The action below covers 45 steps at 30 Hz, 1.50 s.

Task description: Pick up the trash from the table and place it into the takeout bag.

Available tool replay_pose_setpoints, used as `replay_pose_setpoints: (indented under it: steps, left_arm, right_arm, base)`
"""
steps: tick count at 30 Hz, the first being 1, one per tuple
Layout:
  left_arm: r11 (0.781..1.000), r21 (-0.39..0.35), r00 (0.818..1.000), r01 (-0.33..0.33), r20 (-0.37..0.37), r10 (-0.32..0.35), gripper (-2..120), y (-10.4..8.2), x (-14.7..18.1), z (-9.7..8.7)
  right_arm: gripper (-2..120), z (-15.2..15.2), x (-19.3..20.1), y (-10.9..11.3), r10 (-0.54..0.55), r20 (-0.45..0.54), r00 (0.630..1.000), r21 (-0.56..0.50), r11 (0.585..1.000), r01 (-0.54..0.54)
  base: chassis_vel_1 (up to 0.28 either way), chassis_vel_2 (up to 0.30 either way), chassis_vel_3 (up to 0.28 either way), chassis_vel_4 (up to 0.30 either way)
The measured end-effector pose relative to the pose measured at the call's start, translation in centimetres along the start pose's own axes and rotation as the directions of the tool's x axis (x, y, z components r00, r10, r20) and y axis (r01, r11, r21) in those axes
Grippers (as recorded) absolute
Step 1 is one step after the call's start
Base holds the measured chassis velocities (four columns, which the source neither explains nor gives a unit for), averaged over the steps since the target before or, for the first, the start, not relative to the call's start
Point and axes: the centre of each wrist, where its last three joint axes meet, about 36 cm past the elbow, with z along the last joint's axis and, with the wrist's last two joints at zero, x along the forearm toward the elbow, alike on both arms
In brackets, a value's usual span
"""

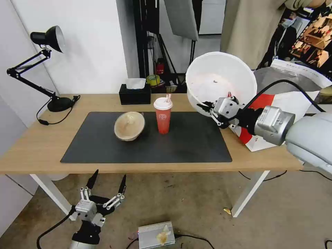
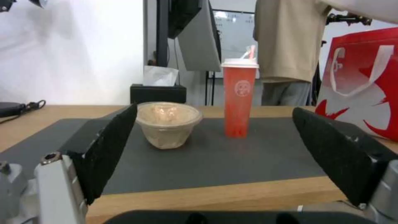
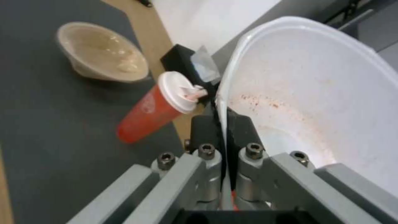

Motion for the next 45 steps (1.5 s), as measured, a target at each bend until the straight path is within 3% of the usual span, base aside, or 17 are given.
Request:
replay_pose_setpoints:
  steps: [26, 45]
  left_arm:
    - [1.0, -0.004, 1.0, -0.01, -0.009, 0.01, 100, -0.1, 0.7, 0.7]
    - [1.0, 0.001, 1.0, -0.013, -0.026, 0.013, 100, -0.1, 0.9, 1.5]
  right_arm:
    - [0, 2.3, 1.9, -7.4, 0.191, -0.051, 0.98, 0.004, 0.982, -0.191]
    - [0, 8.1, 1.0, -11.0, 0.309, -0.145, 0.94, 0.004, 0.95, -0.312]
  base:
    - [0.0, 0.0, 0.0, 0.0]
    - [0.0, 0.0, 0.0, 0.0]
